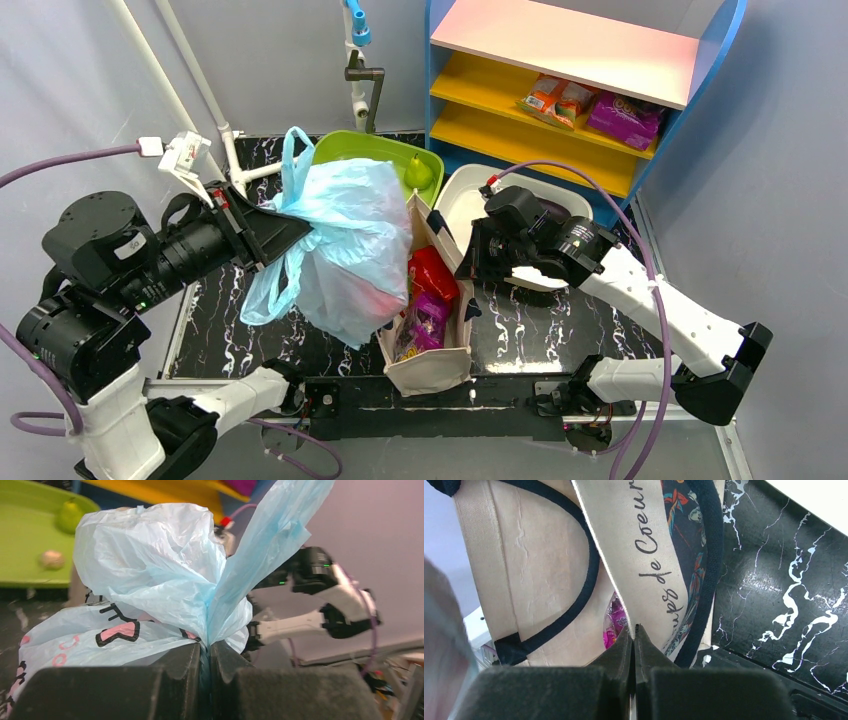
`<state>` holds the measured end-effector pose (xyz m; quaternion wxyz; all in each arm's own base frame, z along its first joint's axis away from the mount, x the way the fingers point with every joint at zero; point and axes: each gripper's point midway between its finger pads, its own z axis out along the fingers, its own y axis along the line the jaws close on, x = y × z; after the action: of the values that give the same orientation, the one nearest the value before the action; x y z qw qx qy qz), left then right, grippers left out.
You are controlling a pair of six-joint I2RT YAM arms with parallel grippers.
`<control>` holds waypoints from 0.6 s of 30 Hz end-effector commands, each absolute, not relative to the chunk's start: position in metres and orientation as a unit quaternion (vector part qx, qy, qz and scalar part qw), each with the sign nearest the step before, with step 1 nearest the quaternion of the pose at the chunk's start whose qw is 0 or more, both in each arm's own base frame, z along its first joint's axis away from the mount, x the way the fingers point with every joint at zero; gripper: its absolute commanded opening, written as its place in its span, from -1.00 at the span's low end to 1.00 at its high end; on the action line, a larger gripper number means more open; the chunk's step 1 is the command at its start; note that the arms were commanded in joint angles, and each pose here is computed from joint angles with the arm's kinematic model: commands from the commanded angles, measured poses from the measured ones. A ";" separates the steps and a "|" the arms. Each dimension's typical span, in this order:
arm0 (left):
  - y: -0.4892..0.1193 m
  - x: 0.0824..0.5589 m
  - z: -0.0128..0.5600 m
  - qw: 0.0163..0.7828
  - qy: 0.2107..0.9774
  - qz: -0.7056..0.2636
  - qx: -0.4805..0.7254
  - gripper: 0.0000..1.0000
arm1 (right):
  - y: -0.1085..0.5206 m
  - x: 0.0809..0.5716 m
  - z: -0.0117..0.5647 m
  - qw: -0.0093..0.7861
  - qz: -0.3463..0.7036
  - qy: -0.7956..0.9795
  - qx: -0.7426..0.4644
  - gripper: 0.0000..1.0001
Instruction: Place the food into the grocery bag and tie it
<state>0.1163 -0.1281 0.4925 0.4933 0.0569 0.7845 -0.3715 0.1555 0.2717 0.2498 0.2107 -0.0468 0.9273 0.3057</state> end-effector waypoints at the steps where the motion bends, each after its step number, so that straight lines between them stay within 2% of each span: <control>1: -0.165 0.099 0.545 0.488 0.706 -0.503 0.105 -1.00 | 0.280 0.164 0.278 0.237 0.334 0.912 -0.023 -0.97; 9: -0.192 0.106 0.567 0.452 0.647 -0.608 0.085 -1.00 | 0.279 0.166 0.276 0.239 0.333 0.912 -0.007 -0.97; 15: -0.196 0.125 0.585 0.451 0.570 -0.687 0.014 -1.00 | 0.277 0.168 0.277 0.245 0.335 0.910 0.007 -0.97; 18: -0.196 0.135 0.581 0.444 0.557 -0.702 -0.017 -1.00 | 0.277 0.169 0.280 0.250 0.338 0.907 0.011 -0.97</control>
<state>0.1453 -0.2059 0.5258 0.4123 0.0010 0.6579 -0.6302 0.1619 0.2706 0.2498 0.2161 -0.0072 0.9291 0.3002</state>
